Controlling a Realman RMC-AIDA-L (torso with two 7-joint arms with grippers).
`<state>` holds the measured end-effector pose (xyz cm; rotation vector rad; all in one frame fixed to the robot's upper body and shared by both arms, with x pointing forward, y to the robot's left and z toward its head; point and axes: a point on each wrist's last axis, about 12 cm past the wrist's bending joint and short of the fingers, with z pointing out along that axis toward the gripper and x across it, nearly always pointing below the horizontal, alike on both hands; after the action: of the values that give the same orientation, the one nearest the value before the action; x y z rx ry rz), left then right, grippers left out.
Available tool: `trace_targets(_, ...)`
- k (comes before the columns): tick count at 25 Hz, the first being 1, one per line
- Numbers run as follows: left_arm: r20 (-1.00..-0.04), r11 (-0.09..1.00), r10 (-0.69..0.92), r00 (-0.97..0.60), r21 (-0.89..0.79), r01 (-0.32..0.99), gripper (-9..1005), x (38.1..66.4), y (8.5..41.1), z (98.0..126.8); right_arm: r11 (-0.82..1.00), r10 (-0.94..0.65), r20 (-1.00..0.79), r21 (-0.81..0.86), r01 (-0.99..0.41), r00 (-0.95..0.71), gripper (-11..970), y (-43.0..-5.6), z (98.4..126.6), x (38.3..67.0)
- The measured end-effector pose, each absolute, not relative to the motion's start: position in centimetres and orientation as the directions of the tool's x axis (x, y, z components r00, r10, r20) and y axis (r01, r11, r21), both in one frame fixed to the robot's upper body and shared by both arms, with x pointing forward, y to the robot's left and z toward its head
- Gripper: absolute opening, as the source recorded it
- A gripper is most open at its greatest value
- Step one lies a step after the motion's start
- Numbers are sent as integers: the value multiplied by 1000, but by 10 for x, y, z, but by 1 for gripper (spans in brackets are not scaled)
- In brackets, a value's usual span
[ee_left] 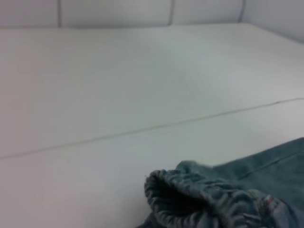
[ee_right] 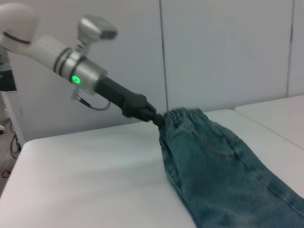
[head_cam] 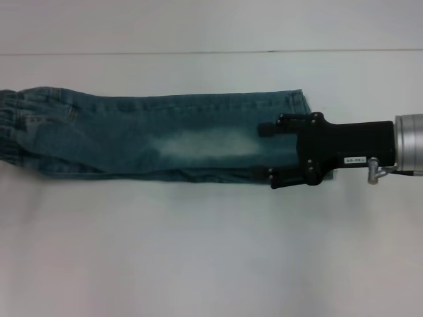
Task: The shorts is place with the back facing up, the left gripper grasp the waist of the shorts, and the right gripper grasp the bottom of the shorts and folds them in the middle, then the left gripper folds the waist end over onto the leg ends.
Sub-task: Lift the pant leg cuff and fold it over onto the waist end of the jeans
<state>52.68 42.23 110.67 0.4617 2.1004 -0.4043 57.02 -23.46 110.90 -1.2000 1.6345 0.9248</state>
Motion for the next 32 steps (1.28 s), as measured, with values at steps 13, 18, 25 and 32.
trace_targets(13,-923,795,155,-352,-95,599,25,547,408,1152,464,-242,-960,12,-886,-140,764,-200,1062,580)
trace_targets(18,-942,744,145,-302,-97,661,24,556,395,1166,564,-201,-976,-42,-824,-88,544,-184,1044,577)
trace_targets(25,-966,693,96,-242,-110,712,24,569,382,1188,572,-196,-979,-69,-817,-55,245,-160,1041,574)
trace_targets(32,-973,647,5,-229,-171,743,24,583,370,1213,588,-246,-968,-110,-801,-47,35,-142,1040,580)
